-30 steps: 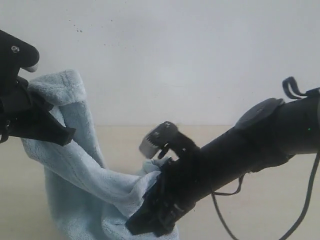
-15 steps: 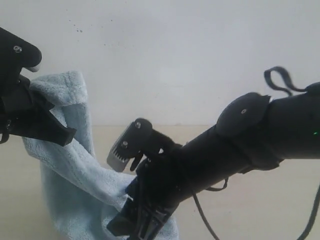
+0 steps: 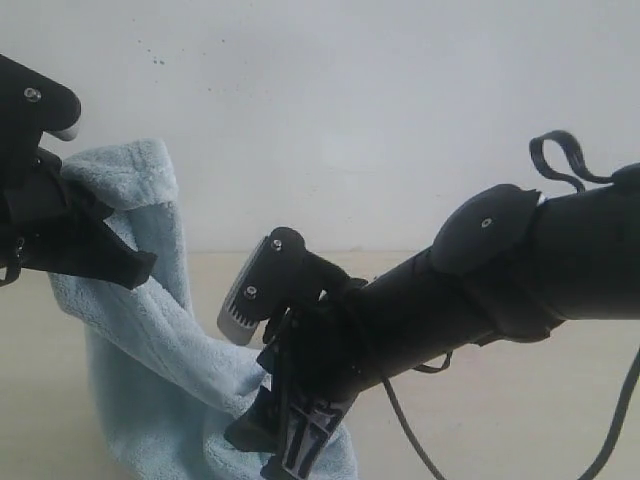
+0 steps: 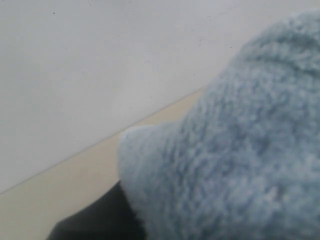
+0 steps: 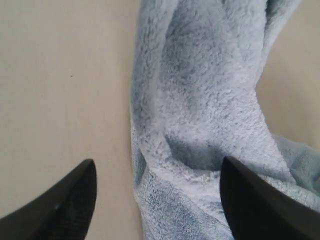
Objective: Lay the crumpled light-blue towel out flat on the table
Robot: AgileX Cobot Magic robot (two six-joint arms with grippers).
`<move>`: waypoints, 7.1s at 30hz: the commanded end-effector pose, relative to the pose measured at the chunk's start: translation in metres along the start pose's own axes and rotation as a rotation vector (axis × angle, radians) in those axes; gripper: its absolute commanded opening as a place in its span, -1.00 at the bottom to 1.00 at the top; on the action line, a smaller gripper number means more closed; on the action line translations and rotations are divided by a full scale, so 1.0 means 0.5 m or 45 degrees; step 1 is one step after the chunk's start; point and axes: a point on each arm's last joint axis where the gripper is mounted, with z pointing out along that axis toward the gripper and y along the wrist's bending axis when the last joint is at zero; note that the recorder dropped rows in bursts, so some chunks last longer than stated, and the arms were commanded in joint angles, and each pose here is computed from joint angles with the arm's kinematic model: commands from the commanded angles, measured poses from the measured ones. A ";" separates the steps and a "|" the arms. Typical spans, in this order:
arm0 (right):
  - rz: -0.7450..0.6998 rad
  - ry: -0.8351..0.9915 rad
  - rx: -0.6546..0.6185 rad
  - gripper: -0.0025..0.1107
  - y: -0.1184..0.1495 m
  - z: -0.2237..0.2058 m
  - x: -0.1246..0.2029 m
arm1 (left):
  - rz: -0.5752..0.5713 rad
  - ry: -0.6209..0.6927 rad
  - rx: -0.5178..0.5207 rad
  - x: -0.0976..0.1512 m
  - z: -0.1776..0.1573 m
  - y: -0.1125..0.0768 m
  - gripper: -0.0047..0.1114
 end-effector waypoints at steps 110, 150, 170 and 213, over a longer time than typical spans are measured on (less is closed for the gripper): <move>0.609 -0.544 0.469 -0.01 -0.036 -0.175 -0.103 | -0.636 -0.076 -0.082 0.236 -0.213 0.064 -0.85; 0.835 0.020 0.431 -0.96 -0.087 0.142 0.092 | -0.555 -0.127 -0.025 0.227 -0.214 0.058 -0.85; 0.502 0.564 1.460 -0.96 -0.195 -0.133 0.162 | -0.206 -0.288 0.310 0.200 -0.223 0.010 -0.85; 0.541 0.729 1.482 -0.17 -0.178 -0.210 0.255 | -0.114 -0.216 0.436 0.213 -0.208 -0.018 -0.85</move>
